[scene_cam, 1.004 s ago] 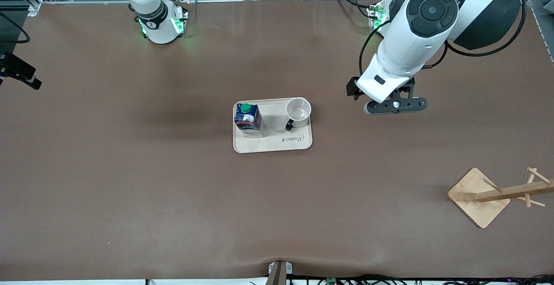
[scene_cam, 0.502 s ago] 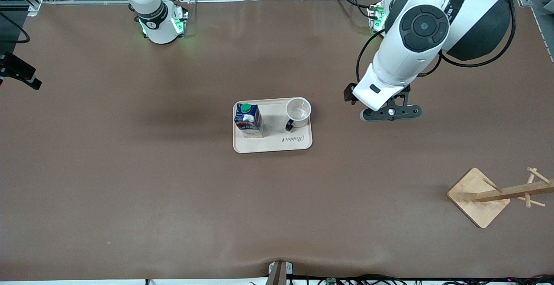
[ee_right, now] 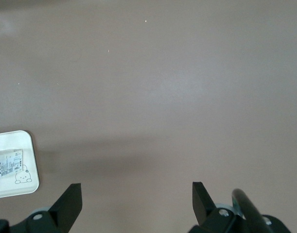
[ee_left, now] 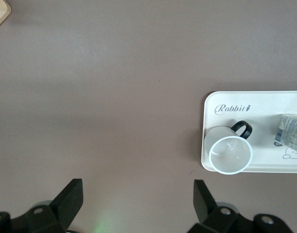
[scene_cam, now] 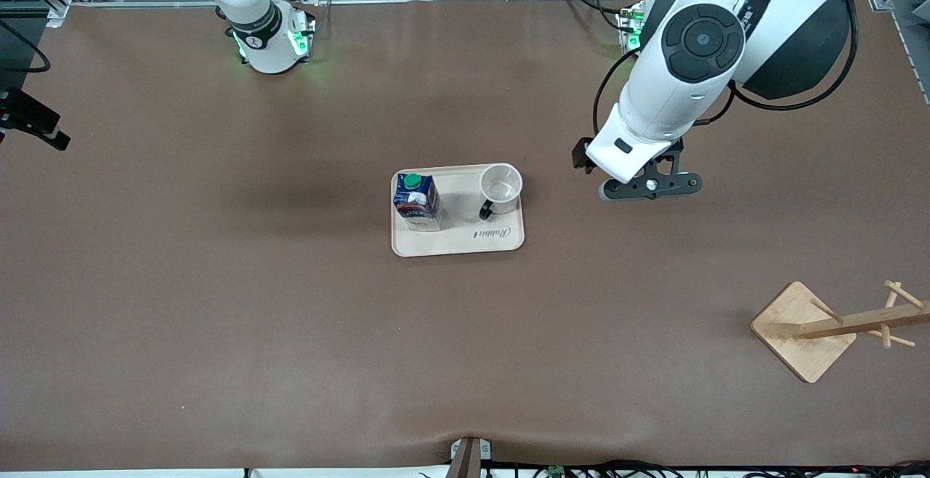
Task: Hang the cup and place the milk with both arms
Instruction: 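Lower the left gripper over the white mug's rim, then grasp the white mug rim with the left gripper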
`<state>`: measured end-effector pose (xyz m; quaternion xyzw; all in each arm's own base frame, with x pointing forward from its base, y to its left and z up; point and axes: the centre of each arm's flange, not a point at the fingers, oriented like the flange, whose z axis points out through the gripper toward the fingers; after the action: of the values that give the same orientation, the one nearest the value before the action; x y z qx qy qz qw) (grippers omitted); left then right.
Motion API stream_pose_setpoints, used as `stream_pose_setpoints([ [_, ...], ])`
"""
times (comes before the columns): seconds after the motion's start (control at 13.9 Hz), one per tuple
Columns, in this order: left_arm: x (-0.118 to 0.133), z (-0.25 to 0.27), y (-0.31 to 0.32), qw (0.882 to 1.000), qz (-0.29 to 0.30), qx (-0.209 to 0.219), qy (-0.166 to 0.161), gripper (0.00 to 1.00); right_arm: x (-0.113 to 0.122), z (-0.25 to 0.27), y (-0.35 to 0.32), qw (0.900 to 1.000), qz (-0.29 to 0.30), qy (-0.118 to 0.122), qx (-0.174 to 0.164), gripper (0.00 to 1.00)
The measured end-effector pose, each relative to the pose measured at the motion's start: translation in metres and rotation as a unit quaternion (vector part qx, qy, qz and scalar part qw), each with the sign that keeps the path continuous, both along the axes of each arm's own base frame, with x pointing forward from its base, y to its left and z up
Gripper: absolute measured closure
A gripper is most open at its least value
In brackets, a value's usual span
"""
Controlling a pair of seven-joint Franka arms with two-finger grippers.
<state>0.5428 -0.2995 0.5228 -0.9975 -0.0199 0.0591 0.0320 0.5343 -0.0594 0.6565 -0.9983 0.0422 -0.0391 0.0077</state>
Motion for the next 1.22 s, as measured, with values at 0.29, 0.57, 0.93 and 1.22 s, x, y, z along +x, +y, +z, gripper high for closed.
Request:
stream_pose_setpoints([
  [0.29,-0.002,-0.002,-0.005,1.0,-0.005,0.001,0.002,0.0,0.0,0.0,0.0,1.0,0.0,0.0,0.0,0.0],
  [0.57,-0.001,-0.012,-0.012,1.0,-0.009,0.002,0.007,0.0,0.0,0.0,0.0,1.0,0.0,0.0,0.0,0.0],
  [0.93,0.001,-0.03,-0.033,1.0,0.0,-0.006,-0.004,0.0,0.003,-0.005,0.001,1.0,0.001,0.004,0.0,0.0],
  [1.22,-0.014,-0.086,-0.087,1.0,-0.027,-0.012,-0.001,0.0,0.003,-0.005,0.001,1.0,0.001,0.004,0.0,0.0],
])
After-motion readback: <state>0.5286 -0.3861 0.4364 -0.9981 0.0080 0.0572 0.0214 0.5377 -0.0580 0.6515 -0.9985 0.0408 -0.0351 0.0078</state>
